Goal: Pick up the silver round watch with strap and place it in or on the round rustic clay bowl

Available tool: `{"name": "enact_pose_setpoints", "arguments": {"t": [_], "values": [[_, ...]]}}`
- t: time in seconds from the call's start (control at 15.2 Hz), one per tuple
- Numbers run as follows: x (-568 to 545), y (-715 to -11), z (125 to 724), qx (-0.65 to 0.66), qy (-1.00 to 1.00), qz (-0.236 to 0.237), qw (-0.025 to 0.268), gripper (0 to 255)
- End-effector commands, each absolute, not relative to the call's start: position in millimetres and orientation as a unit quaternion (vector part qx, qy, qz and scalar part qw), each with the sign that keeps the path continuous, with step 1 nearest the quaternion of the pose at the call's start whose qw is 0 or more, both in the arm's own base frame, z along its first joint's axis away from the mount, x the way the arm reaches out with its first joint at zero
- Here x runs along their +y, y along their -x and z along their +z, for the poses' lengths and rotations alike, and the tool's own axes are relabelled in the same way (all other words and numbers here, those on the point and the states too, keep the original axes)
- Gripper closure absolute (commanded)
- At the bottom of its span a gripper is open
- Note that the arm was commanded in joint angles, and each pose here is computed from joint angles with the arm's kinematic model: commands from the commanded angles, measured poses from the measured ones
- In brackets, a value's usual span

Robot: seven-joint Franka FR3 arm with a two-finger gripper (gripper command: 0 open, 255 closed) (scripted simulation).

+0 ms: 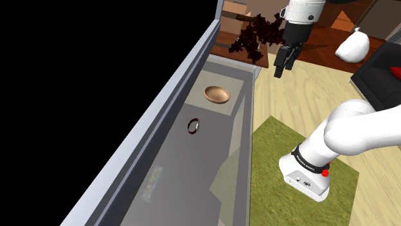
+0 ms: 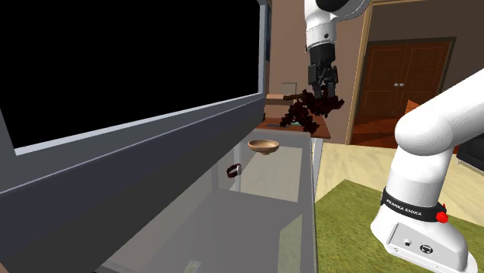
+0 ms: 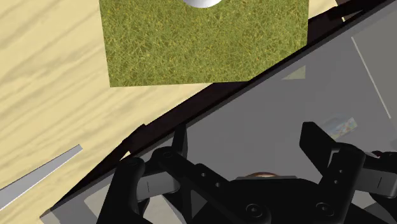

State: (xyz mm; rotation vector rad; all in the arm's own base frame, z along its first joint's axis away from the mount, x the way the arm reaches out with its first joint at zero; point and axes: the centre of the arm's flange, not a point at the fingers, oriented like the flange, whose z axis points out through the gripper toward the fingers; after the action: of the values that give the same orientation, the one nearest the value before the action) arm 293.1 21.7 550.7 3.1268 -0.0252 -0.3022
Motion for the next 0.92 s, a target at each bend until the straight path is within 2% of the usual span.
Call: {"name": "enact_pose_setpoints", "arguments": {"t": [0.0,0.86], "values": [[22,-293,551,-0.008,-0.995,-0.096,0.0,0],[155,-344,465,-0.093,-0.995,-0.041,0.01,0]]}}
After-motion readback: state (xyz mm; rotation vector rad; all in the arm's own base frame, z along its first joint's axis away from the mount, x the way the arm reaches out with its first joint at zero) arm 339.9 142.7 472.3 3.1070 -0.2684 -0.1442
